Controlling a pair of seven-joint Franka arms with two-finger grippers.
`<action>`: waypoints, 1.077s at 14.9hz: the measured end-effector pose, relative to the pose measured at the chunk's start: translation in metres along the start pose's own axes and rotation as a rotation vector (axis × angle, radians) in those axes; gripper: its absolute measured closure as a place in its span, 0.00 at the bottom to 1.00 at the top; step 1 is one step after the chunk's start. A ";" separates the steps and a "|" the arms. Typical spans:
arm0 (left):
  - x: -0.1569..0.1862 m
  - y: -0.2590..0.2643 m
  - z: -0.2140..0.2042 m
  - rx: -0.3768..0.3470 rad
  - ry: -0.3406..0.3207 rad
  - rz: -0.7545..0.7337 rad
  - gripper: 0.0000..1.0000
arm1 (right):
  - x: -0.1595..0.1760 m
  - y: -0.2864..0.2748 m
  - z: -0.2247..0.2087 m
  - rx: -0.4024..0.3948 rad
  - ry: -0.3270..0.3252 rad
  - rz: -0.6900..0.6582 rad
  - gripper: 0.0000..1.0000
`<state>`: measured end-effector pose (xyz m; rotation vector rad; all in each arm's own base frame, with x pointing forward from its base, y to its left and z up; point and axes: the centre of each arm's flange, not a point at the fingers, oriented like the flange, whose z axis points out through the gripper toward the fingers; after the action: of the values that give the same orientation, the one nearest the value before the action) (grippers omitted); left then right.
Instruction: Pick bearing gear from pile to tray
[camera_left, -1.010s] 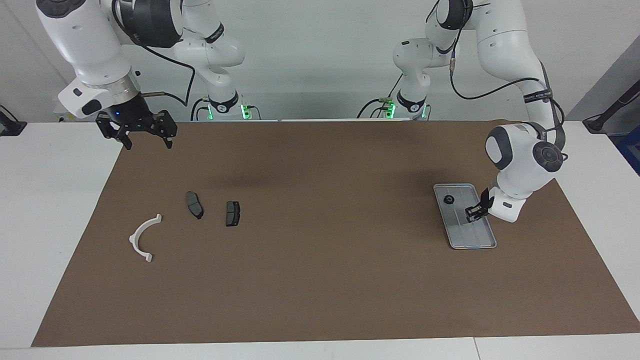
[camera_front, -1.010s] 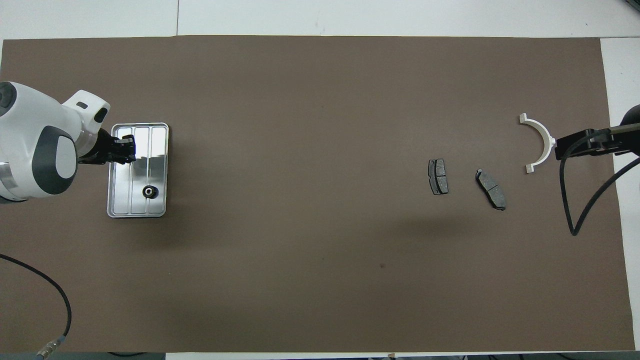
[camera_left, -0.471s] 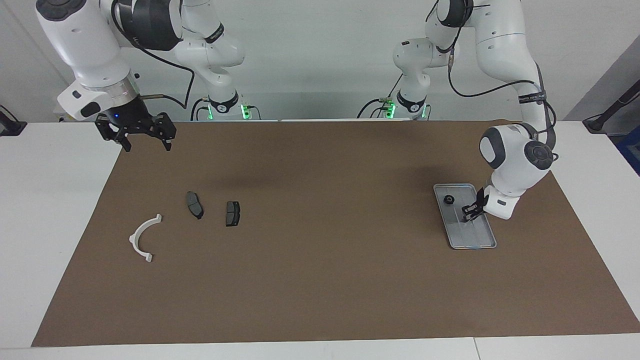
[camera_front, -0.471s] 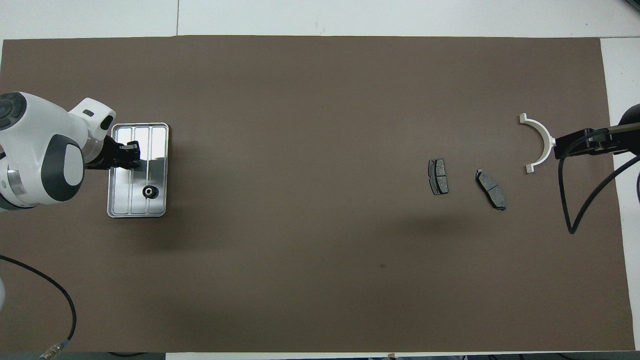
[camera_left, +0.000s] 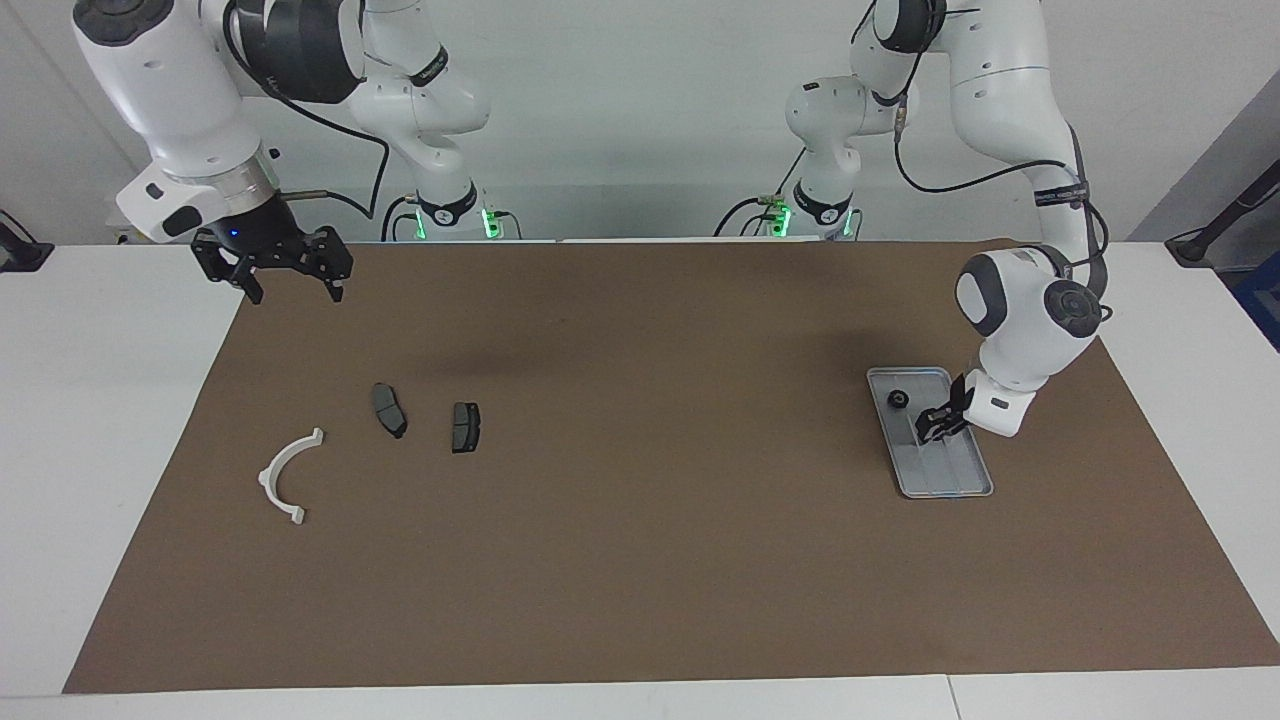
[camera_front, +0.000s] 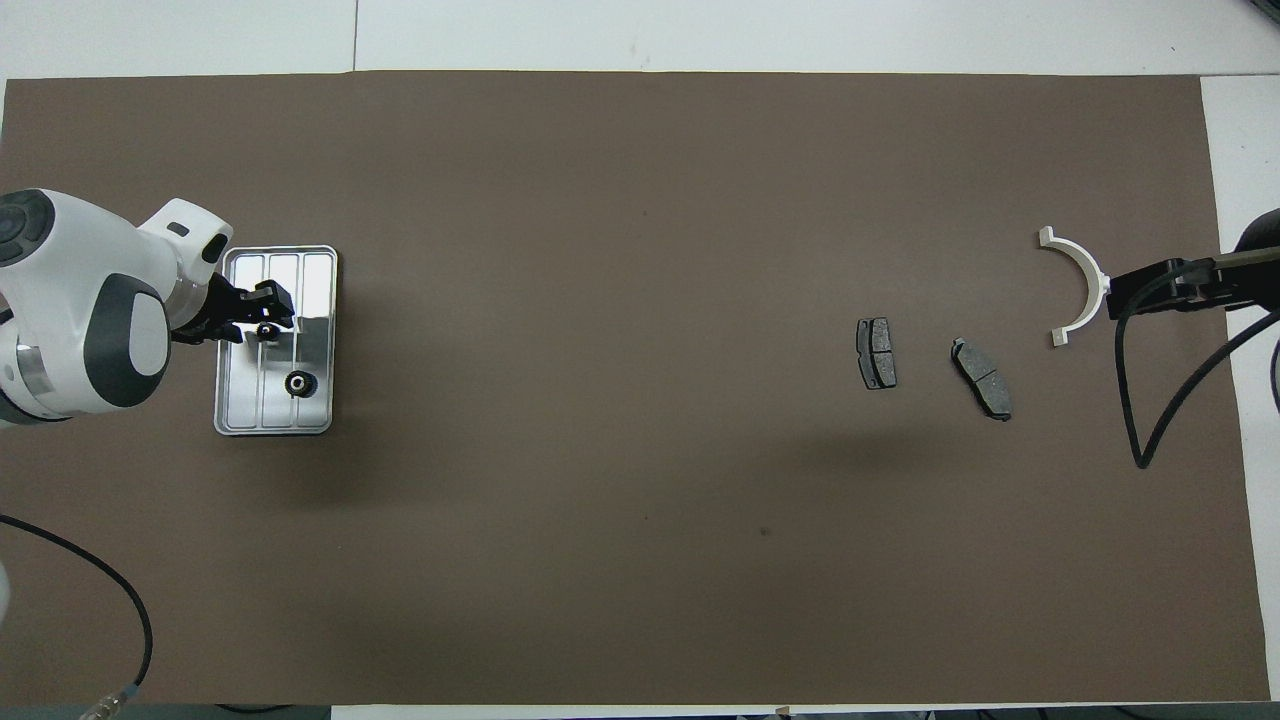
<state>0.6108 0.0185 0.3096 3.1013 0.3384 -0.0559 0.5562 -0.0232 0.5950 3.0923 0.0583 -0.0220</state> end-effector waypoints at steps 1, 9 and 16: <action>0.002 0.000 -0.010 -0.001 0.008 0.000 0.15 | 0.000 0.000 0.000 0.000 0.000 0.000 0.00; -0.029 -0.019 -0.168 0.008 -0.032 -0.013 0.00 | 0.000 0.001 -0.001 0.000 0.001 0.001 0.00; -0.068 -0.014 -0.246 0.017 -0.086 0.039 0.00 | -0.001 0.005 0.000 0.000 0.001 0.009 0.00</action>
<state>0.5493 0.0235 0.5573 3.1086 0.2757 -0.1924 0.5556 -0.0281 0.5956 3.0926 0.0445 -0.0209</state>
